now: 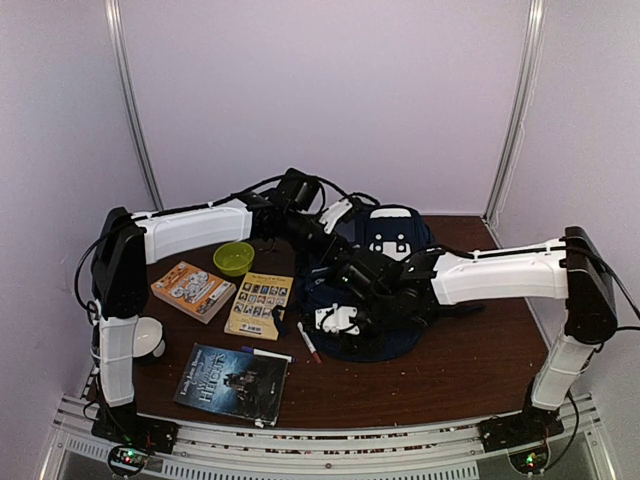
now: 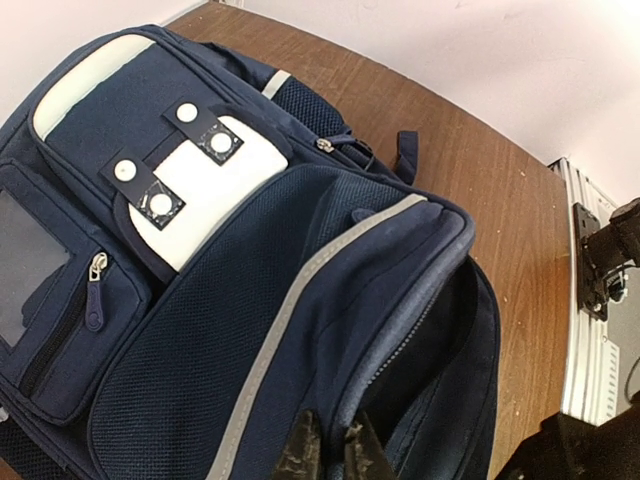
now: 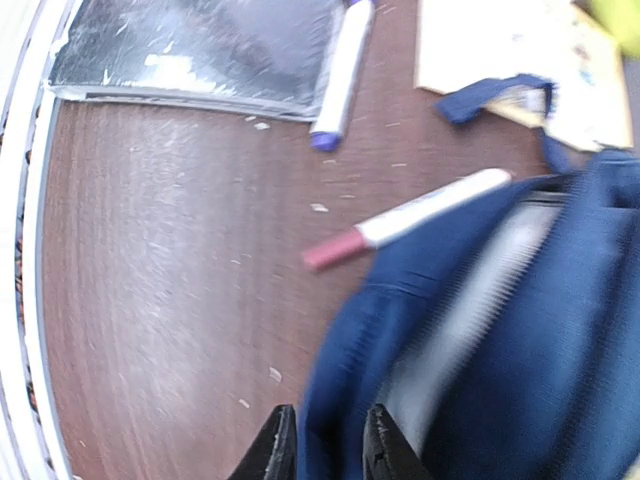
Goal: Pack the student bag
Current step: Move the pen to the center of the board.
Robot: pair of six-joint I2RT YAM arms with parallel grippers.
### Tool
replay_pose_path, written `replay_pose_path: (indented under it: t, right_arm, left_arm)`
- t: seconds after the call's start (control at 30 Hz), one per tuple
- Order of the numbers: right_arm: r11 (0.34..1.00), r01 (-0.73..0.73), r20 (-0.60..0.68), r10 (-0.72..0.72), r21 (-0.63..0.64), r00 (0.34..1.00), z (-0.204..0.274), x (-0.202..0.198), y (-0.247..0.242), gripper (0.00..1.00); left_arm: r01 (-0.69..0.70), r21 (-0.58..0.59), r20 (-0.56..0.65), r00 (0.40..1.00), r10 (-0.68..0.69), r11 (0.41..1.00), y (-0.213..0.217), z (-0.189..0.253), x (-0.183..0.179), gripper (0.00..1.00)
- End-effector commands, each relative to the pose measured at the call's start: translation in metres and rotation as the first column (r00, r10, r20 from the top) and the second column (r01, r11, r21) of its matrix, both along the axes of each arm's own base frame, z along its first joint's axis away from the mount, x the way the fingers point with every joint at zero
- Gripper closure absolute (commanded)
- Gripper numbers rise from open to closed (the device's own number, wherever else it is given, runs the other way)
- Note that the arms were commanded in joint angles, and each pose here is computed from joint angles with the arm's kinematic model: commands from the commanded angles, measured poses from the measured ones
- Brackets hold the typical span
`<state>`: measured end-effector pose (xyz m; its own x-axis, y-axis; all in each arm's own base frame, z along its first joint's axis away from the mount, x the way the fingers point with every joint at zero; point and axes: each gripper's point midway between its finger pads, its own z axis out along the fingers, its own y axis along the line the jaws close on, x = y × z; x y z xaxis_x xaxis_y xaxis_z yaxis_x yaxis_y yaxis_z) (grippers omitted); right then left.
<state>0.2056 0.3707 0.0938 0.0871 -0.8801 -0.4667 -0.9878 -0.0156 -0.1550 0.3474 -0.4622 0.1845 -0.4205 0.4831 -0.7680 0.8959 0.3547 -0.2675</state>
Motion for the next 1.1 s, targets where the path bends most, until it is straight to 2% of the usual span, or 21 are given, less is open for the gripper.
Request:
replay_pose_path:
  t: [0.0, 0.3, 0.5, 0.77, 1.07]
  right_arm:
    - [1.000, 0.001, -0.091, 0.002, 0.029, 0.996, -0.005, -0.014, 0.026, 0.77]
    - [1.000, 0.026, -0.102, -0.026, -0.004, 0.994, -0.034, -0.013, 0.040, 0.79]
    - [0.996, 0.092, -0.106, -0.092, -0.002, 0.990, -0.042, -0.002, 0.050, 0.65]
    - [0.996, 0.090, -0.130, -0.090, -0.006, 0.987, -0.046, -0.002, 0.057, 0.65]
    - [0.991, 0.136, -0.119, -0.132, 0.021, 0.984, -0.053, 0.006, 0.067, 0.66]
  left_arm:
    - [0.004, -0.028, 0.076, 0.997, -0.002, 1.000, 0.003, 0.028, 0.003, 0.94]
    - [-0.003, 0.031, 0.146, 0.989, -0.001, 1.000, 0.012, 0.026, 0.008, 0.99]
    - [0.004, 0.043, 0.170, 0.985, -0.011, 0.999, 0.015, 0.027, 0.008, 0.99]
    - [0.000, 0.054, 0.178, 0.984, -0.010, 0.999, 0.016, 0.024, 0.010, 1.00]
    - [-0.027, 0.113, 0.253, 0.967, -0.003, 0.993, 0.032, 0.022, 0.022, 1.00]
